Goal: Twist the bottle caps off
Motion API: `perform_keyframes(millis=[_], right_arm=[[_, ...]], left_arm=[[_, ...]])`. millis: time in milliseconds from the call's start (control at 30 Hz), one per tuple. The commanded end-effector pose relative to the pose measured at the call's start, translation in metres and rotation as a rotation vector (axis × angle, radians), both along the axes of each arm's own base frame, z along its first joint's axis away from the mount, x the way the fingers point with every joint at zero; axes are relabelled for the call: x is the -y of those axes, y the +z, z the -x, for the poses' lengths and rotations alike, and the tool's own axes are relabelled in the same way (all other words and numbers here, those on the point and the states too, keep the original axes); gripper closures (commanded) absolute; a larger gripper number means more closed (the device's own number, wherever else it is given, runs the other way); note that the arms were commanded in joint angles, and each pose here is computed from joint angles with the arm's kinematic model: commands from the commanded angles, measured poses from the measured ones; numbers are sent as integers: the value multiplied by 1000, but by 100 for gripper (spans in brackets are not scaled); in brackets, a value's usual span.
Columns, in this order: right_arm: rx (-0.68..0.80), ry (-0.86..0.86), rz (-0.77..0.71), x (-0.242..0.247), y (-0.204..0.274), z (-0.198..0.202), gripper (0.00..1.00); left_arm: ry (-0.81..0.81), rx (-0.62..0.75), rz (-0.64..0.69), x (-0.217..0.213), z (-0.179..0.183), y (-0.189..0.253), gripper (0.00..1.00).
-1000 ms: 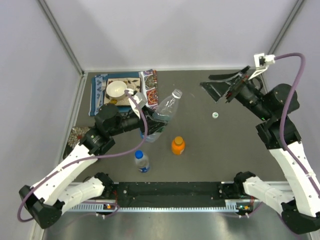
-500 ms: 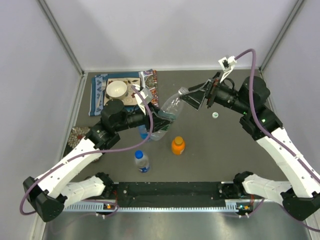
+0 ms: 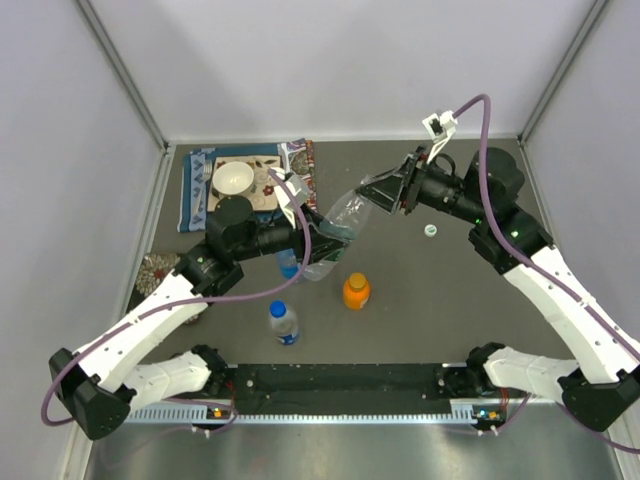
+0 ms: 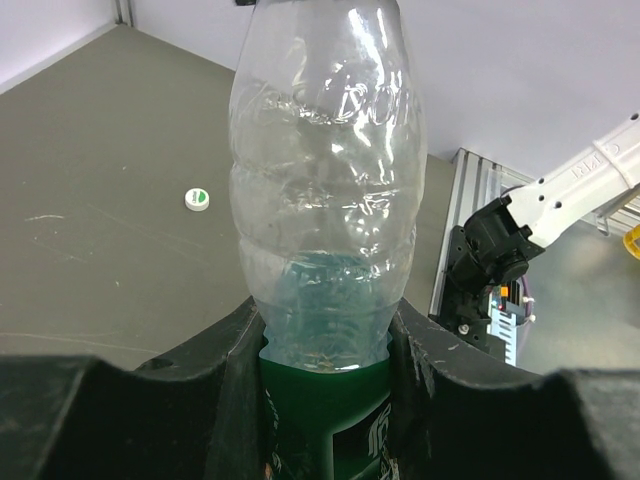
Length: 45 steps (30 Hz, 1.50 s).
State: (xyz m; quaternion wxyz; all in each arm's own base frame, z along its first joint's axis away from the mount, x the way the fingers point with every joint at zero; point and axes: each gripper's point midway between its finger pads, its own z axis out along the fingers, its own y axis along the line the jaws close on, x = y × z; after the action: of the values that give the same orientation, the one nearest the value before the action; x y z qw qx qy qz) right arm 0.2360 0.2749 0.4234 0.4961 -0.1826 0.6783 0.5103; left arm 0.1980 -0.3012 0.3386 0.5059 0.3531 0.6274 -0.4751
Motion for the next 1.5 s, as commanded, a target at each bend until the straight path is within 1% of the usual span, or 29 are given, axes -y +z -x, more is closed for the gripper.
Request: perform_keyframes(millis=[0,67,100,133,200,233,267,300,333,367,400,433,467,500,533,567,600,633,667,700,733,767,833,933,1100,1133,1233,1367,1467], right_arm=[[75,11,-43,-1,27,5,65],[79,5,-47,1,30,6,70],[81,-1,-49,2,31,6,76],[87,-17,-51,4,33,4,76],[99,-43,-45,9,38,4,78],[114,-86,-30,14,40,-2,78],[136,-112,-31,18,51,-3,78],[127,-142,-9,23,50,-5,78],[140,-216,13,32,52,-16,78],[165,-260,9,39,67,-19,78],[143,-303,44,45,62,-25,78],[139,-407,77,56,59,-43,78],[146,-463,78,66,70,-48,79],[135,-493,91,70,69,-55,83],[102,-581,126,80,59,-74,86],[101,-654,127,94,65,-84,90],[92,-718,143,104,62,-95,99],[84,-843,179,124,58,-109,100],[60,-928,217,139,46,-129,100],[49,-992,241,152,40,-139,100],[27,-1096,261,173,33,-150,100],[-5,-1180,304,191,15,-168,100],[-24,-1295,342,216,-3,-186,100],[-77,-1386,397,243,-34,-214,100],[-107,-1464,436,271,-58,-241,100],[-122,-1487,463,281,-68,-250,100],[-123,-1465,458,288,-84,-272,100],[-143,-1465,538,290,-114,-291,100],[-146,-1469,543,289,-127,-300,100]], left_arm=[[-16,86,66,2,2,34,68],[-5,97,67,0,1,36,62],[5,102,68,-1,1,37,58],[14,98,59,-3,0,35,48],[32,114,59,-7,0,41,39],[59,119,56,-10,-3,43,34],[72,138,49,-16,0,48,32],[93,151,45,-21,0,50,29],[130,162,44,-27,-2,54,26],[152,188,42,-37,2,60,20],[168,200,42,-42,4,63,7],[179,207,39,-47,7,64,2],[212,223,42,-57,10,69,2],[232,227,42,-62,11,70,1],[256,229,43,-68,12,71,2],[292,238,54,-78,14,74,2],[309,236,49,-83,16,71,2],[317,243,55,-87,19,72,2],[339,252,69,-96,23,71,2],[348,257,81,-99,26,71,1],[353,265,91,-103,28,71,2],[358,278,104,-108,34,69,2],[397,283,121,-116,33,68,2],[453,252,129,-124,29,55,2],[473,216,137,-125,26,37,2],[466,212,130,-123,25,32,2],[463,192,113,-119,21,20,2],[457,192,107,-113,16,10,2],[446,188,93,-110,14,7,2]])
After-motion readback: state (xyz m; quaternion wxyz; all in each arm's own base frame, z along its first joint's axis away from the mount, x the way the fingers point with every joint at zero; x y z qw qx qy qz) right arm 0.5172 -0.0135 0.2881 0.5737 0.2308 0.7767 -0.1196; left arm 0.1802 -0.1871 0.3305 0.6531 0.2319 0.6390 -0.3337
